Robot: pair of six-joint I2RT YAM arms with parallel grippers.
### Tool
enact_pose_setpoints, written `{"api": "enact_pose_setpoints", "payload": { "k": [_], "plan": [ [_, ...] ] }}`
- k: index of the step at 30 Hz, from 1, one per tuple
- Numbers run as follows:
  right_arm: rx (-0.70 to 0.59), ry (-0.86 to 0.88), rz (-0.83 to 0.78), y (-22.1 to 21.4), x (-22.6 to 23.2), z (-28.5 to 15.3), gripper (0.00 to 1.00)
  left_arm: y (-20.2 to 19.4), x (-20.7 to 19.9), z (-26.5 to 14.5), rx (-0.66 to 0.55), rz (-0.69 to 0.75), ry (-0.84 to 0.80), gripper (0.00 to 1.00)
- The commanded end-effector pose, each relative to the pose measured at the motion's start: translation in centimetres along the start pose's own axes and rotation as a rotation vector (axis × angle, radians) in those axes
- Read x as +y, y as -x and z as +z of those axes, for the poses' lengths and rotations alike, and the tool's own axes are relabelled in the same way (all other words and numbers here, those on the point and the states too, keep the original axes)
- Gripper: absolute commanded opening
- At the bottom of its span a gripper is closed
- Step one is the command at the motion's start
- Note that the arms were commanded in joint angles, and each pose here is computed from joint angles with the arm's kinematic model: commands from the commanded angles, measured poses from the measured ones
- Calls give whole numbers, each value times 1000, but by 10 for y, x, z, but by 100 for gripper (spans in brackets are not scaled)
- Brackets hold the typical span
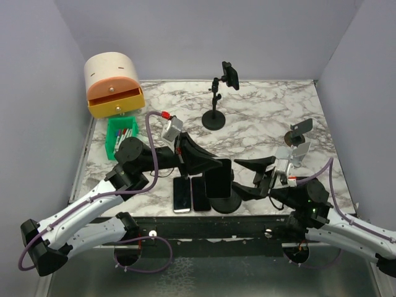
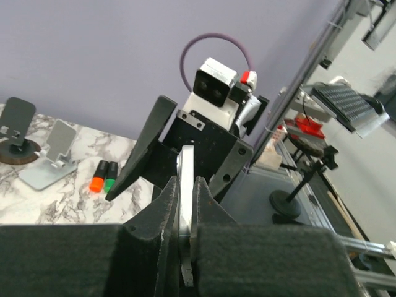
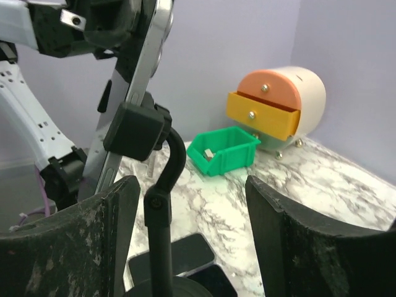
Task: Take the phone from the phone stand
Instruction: Place the phone stand with the phone at the center of the board.
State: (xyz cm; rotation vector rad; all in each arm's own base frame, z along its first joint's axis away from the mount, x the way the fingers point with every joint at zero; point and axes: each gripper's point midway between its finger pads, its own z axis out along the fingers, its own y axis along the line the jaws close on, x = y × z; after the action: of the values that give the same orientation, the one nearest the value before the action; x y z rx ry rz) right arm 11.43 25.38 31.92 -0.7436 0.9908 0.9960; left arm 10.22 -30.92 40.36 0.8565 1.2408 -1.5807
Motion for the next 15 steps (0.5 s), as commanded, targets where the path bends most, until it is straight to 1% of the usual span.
{"api": "enact_pose_setpoints", "payload": {
  "k": [1,2,3,4,8,12,15],
  "plan": [
    [109,-80,47,-9,-10,-8,76,63,30,-2,-261,128,206,0],
    [123,-144,76,-10,-19,-11,78,68,35,-3,-282,127,238,0],
    [128,-216,99,-9,-30,-14,83,73,40,-4,-304,124,268,0],
    [129,-288,122,-7,-41,-17,85,76,46,-5,-322,115,298,0],
    [134,-573,228,2,-80,-35,87,86,66,-4,-380,53,389,0],
    [138,-777,307,11,-103,-56,89,89,84,1,-419,-32,451,0],
    [81,-920,401,22,-116,-75,92,87,98,6,-428,-81,484,0]
  ]
}}
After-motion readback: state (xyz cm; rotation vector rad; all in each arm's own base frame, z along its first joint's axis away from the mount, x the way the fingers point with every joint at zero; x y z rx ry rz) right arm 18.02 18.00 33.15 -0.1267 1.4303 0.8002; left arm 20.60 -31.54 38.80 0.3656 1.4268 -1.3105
